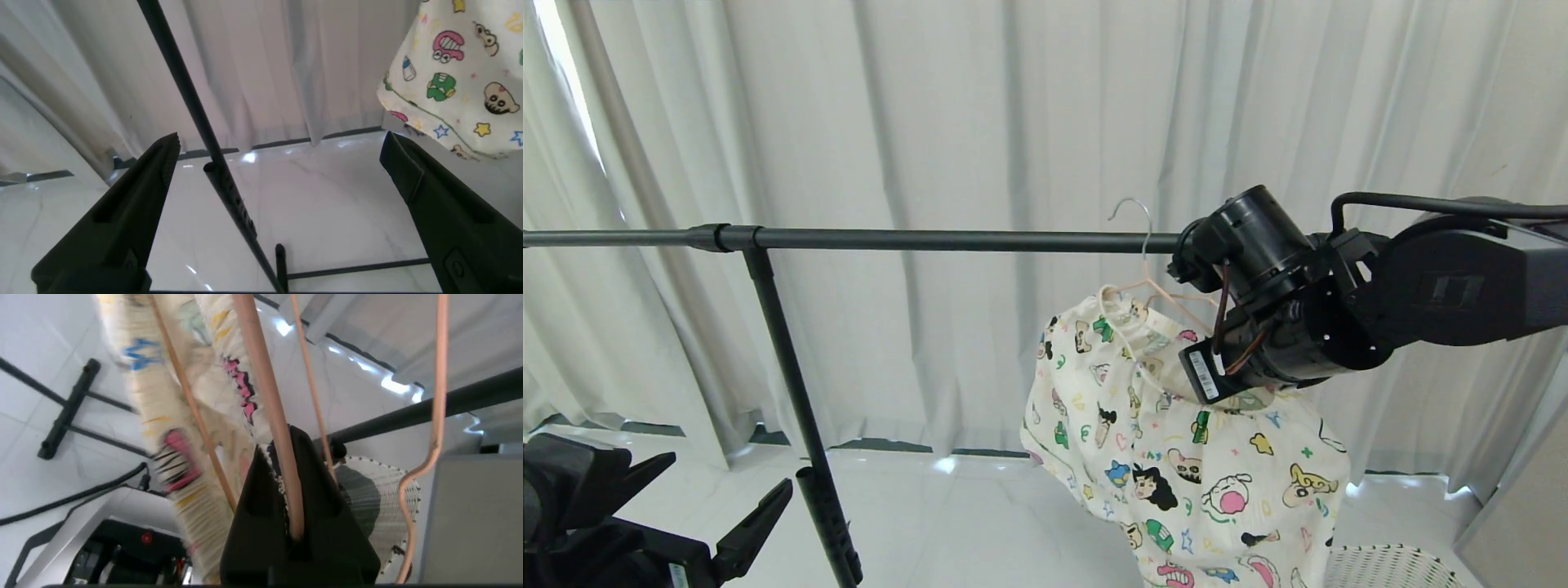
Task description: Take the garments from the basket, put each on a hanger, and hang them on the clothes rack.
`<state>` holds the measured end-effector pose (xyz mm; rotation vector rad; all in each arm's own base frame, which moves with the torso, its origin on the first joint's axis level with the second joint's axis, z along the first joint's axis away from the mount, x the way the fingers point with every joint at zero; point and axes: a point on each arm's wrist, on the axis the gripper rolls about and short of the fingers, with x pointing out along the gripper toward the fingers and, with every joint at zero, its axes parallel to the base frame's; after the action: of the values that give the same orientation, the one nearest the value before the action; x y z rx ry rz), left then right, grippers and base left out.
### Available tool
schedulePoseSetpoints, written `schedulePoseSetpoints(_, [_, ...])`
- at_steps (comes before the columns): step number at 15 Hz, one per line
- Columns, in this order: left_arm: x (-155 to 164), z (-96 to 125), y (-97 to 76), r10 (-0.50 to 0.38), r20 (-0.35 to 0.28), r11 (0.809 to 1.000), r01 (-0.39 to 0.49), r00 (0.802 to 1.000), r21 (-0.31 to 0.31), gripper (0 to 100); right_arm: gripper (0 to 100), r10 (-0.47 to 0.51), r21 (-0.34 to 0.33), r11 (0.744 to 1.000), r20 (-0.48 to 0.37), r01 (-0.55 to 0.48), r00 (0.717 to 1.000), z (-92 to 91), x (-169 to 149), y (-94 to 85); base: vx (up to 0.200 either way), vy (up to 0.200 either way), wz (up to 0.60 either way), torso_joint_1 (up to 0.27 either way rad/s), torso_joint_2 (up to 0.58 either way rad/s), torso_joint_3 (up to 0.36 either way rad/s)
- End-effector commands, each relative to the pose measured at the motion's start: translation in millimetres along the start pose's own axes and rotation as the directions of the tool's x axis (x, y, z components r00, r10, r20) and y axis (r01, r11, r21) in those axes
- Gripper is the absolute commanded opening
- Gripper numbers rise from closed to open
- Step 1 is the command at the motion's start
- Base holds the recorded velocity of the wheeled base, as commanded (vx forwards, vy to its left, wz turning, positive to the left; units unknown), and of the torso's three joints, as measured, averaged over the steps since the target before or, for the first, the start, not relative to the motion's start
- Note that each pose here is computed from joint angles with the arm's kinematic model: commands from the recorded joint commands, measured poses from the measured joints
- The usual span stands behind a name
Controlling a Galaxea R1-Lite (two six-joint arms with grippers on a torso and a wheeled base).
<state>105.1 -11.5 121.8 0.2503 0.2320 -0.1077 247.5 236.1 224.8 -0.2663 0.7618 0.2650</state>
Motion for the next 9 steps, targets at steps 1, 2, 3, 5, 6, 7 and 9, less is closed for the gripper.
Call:
schedulePoseSetpoints(1, [-0.2,0.3,-1.2,-0.011,0.003,1.000,0.011,1.000,0.003,100,0,-0.017,0.000,1.000,-0.024,0.017,1.000,2.8,18.4,2.9,0.000,0.000,0.00,0.000,0.00,0.000])
schedulePoseSetpoints(2, [-0.2,0.3,-1.2,-0.011,0.003,1.000,0.011,1.000,0.003,100,0,-0.020,0.004,1.000,-0.027,0.020,0.999,4.7,24.0,4.5,0.000,0.000,0.00,0.000,0.00,0.000])
schedulePoseSetpoints(3, [0.1,0.2,-1.3,-0.011,0.002,1.000,0.011,1.000,0.003,100,0,-0.020,0.018,1.000,-0.023,0.020,1.000,7.4,27.0,5.8,0.000,0.000,0.00,0.000,0.00,0.000])
schedulePoseSetpoints(5, [0.1,0.2,-1.4,-0.013,0.002,1.000,0.013,1.000,0.005,100,0,-0.021,0.022,1.000,-0.029,0.022,0.999,8.1,31.8,8.0,0.000,0.000,0.00,0.000,0.00,0.000])
schedulePoseSetpoints(6, [-0.2,0.3,-1.4,-0.012,0.004,1.000,0.012,1.000,0.003,100,0,-0.023,0.023,0.999,-0.032,0.024,0.999,7.9,33.2,7.9,0.000,0.000,0.00,0.000,0.00,0.000])
schedulePoseSetpoints(7, [0.1,0.2,-1.3,-0.011,0.002,1.000,0.011,1.000,0.003,100,0,-0.028,0.032,0.999,-0.037,0.029,0.999,7.8,35.8,6.4,0.000,0.000,0.00,0.000,0.00,0.000])
schedulePoseSetpoints(9, [-0.2,0.3,-1.4,-0.012,0.004,1.000,0.012,1.000,0.003,100,0,-0.031,0.045,0.998,-0.039,0.033,0.999,7.8,36.6,4.9,0.000,0.000,0.00,0.000,0.00,0.000])
